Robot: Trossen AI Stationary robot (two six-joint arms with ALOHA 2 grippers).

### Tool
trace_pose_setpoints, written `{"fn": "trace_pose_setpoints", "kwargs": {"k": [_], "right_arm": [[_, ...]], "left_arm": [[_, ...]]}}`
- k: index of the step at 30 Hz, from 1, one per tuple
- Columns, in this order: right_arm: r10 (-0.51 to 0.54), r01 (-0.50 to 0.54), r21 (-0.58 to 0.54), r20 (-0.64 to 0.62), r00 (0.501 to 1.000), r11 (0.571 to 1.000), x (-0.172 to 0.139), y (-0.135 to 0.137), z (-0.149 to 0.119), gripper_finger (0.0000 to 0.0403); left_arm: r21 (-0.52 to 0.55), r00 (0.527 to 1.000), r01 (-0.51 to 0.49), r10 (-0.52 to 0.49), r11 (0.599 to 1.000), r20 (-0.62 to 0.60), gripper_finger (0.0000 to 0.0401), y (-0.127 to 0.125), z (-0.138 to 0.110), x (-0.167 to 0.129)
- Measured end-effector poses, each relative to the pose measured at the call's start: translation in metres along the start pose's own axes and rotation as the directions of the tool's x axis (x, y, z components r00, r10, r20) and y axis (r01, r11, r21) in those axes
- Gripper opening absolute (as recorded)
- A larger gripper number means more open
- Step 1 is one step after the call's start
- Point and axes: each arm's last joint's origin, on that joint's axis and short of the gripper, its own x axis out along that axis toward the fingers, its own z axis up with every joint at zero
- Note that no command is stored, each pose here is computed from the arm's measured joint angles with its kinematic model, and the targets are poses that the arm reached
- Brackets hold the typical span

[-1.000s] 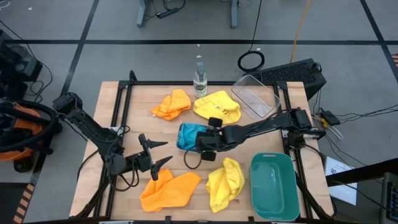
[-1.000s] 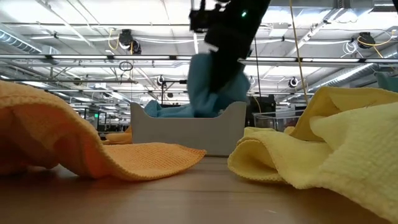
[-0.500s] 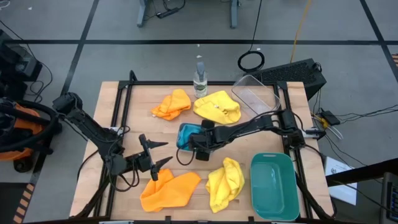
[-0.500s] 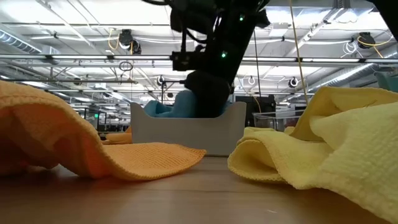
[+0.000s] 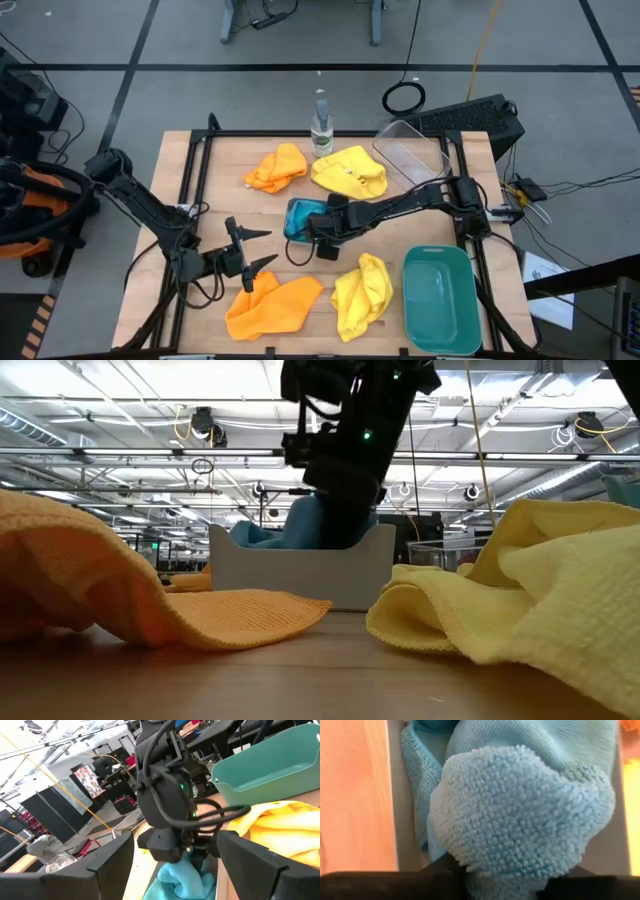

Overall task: Sort microfiber towel by color & place in baskets
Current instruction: Put the blue towel in the white container

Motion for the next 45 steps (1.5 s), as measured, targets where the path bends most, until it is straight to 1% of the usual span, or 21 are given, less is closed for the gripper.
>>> {"fn": "trace_pose_setpoints", "kwargs": {"k": [4, 8, 11, 14, 18, 22, 25, 28, 32, 34, 37, 39, 41, 45], "right_arm": [[0.006, -0.006, 0.009, 0.003, 1.0, 1.0, -0.014, -0.003, 0.0, 0.0181], [0.028, -0.028, 0.015, -0.004, 1.0, 0.999, -0.03, -0.006, -0.002, 0.022], [0.028, -0.028, 0.025, -0.014, 0.999, 0.999, -0.044, -0.01, -0.005, 0.0236], [0.03, -0.03, 0.04, -0.009, 1.0, 0.999, -0.062, -0.011, -0.008, 0.0237], [0.045, -0.046, 0.025, 0.017, 0.999, 0.999, -0.081, -0.007, -0.012, 0.0217], [0.054, -0.054, 0.0, 0.064, 0.997, 0.999, -0.096, -0.001, -0.014, 0.0183], [0.013, -0.01, -0.029, 0.124, 0.992, 1.0, -0.101, 0.006, -0.013, 0.0146], [0.016, -0.008, -0.043, 0.188, 0.982, 0.999, -0.096, 0.013, -0.007, 0.0099], [0.005, 0.001, -0.03, 0.203, 0.979, 1.0, -0.075, 0.013, 0.002, 0.003], [-0.017, 0.02, -0.015, 0.164, 0.986, 1.0, -0.059, 0.009, 0.003, 0.0008], [-0.041, 0.039, 0.025, 0.113, 0.993, 0.999, -0.032, 0.004, 0.004, 0.0014], [-0.035, 0.033, 0.028, 0.078, 0.996, 0.999, -0.014, 0.003, 0.004, 0.0018], [-0.007, 0.005, 0.02, 0.082, 0.997, 1.0, 0.002, 0.003, 0.007, 0.0017], [0.045, -0.045, -0.001, 0.102, 0.994, 0.999, 0.018, 0.004, 0.012, 0.0006]], "left_arm": [[-0.008, 1.0, 0.001, -0.001, 1.0, 0.0, 0.029, 0.0, 0.0, 0.0], [-0.008, 1.0, 0.002, -0.002, 1.0, 0.001, 0.029, 0.0, 0.0, 0.0], [-0.008, 1.0, 0.003, -0.003, 1.0, 0.001, 0.029, 0.0, 0.0, 0.0], [-0.008, 1.0, 0.003, -0.003, 1.0, 0.001, 0.029, 0.0, 0.0, 0.0], [-0.008, 1.0, 0.003, -0.003, 1.0, 0.001, 0.029, 0.0, 0.0, 0.0], [-0.009, 1.0, 0.003, -0.003, 1.0, 0.001, 0.029, 0.0, 0.0, 0.0], [-0.009, 1.0, 0.003, -0.003, 1.0, 0.001, 0.029, 0.0, 0.0, 0.0], [-0.01, 1.0, 0.004, -0.003, 1.0, 0.002, 0.029, 0.0, 0.0, 0.0], [-0.011, 1.0, 0.004, -0.004, 1.0, 0.002, 0.029, 0.0, 0.0, 0.0], [-0.011, 1.0, 0.004, -0.004, 1.0, 0.001, 0.029, 0.0, 0.0, 0.0], [-0.003, 1.0, 0.006, -0.006, 1.0, -0.003, 0.029, 0.0, -0.001, 0.0], [0.002, 1.0, 0.007, -0.007, 1.0, -0.006, 0.029, -0.001, -0.001, 0.0], [0.007, 1.0, 0.008, -0.008, 1.0, -0.009, 0.029, -0.001, -0.002, 0.0], [0.007, 1.0, 0.008, -0.008, 1.0, -0.009, 0.029, -0.001, -0.002, 0.0]]}}
